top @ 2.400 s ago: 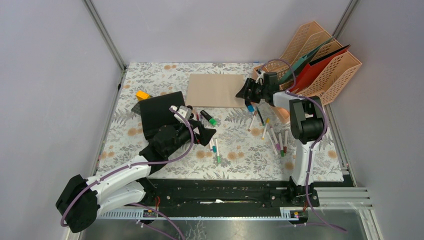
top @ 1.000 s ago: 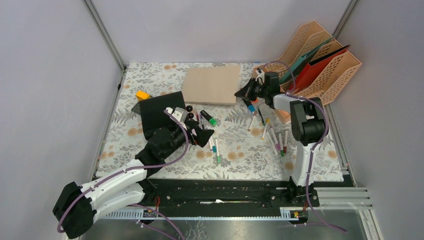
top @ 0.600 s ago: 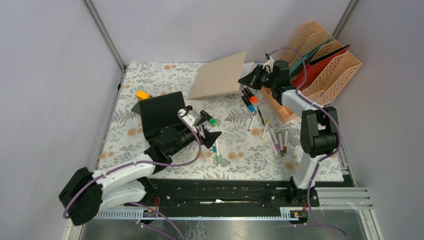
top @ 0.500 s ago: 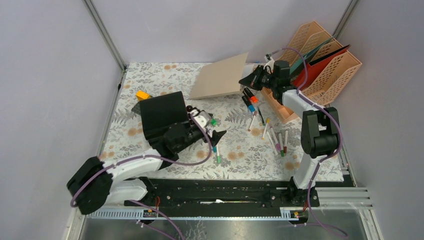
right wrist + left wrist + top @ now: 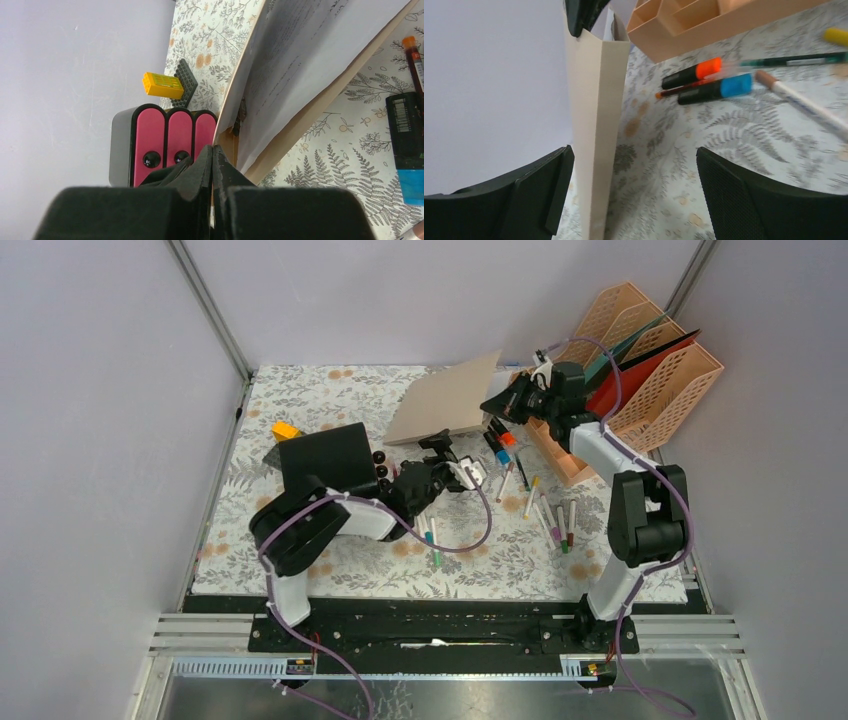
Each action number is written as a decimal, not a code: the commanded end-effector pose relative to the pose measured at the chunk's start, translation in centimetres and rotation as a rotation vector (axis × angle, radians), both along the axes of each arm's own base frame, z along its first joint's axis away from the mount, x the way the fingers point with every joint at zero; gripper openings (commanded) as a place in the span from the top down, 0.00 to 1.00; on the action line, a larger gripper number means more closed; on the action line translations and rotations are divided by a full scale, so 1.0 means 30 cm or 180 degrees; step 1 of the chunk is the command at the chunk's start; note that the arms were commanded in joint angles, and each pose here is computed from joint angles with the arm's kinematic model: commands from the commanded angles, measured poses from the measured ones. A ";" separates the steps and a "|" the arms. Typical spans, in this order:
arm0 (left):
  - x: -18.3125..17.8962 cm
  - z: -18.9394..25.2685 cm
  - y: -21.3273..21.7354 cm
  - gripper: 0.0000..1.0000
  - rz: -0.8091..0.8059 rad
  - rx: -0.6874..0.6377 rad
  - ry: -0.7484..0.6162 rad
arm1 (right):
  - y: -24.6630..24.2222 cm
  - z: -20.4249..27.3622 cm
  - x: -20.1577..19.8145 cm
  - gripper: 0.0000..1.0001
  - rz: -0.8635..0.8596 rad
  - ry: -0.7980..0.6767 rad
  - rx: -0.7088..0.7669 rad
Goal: Organize the desk
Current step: Pick up the folder from the corner of the board.
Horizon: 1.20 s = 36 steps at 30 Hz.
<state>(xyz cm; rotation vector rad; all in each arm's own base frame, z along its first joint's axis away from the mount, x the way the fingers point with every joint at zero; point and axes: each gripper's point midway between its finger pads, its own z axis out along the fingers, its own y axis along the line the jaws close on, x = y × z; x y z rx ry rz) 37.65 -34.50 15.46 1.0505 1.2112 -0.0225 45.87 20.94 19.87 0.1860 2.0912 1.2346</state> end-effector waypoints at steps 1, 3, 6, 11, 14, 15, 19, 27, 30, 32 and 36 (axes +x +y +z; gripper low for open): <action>0.120 0.174 0.013 0.04 0.0396 -0.0054 -0.0865 | -0.005 0.137 -0.029 1.00 0.0013 -0.0277 0.0082; 0.165 0.158 0.011 0.09 0.0535 0.0016 -0.0947 | -0.004 0.142 -0.039 1.00 0.0025 -0.0276 0.0086; 0.204 0.150 0.018 0.14 0.0684 0.0070 -0.1092 | -0.005 0.149 -0.053 1.00 0.0038 -0.0273 0.0095; 0.234 0.134 0.018 0.41 0.0747 0.0196 -0.1178 | -0.003 0.163 -0.080 1.00 0.0069 -0.0278 0.0113; 0.239 0.153 0.025 0.70 0.0788 0.0107 -0.1231 | -0.004 0.183 -0.097 1.00 0.0084 -0.0308 0.0135; 0.241 0.161 0.028 0.76 0.0810 0.0105 -0.1247 | -0.005 0.190 -0.101 1.00 0.0086 -0.0323 0.0136; 0.233 0.199 0.036 0.97 0.0829 0.0043 -0.1340 | -0.006 0.207 -0.119 1.00 0.0107 -0.0365 0.0130; 0.187 0.366 0.079 1.00 0.0858 -0.0385 -0.1628 | 0.000 0.347 -0.180 0.84 0.0403 -0.0903 -0.0004; 0.161 0.441 0.100 1.00 0.0759 -0.0664 -0.1598 | -0.007 0.453 -0.224 0.84 0.0399 -0.1149 0.0021; 0.146 0.480 0.112 1.00 0.0674 -0.0822 -0.1554 | -0.013 0.522 -0.251 0.84 0.0393 -0.1311 0.0037; 0.121 0.525 0.127 1.00 0.0526 -0.1066 -0.1450 | -0.023 0.646 -0.298 0.84 0.0380 -0.1603 0.0066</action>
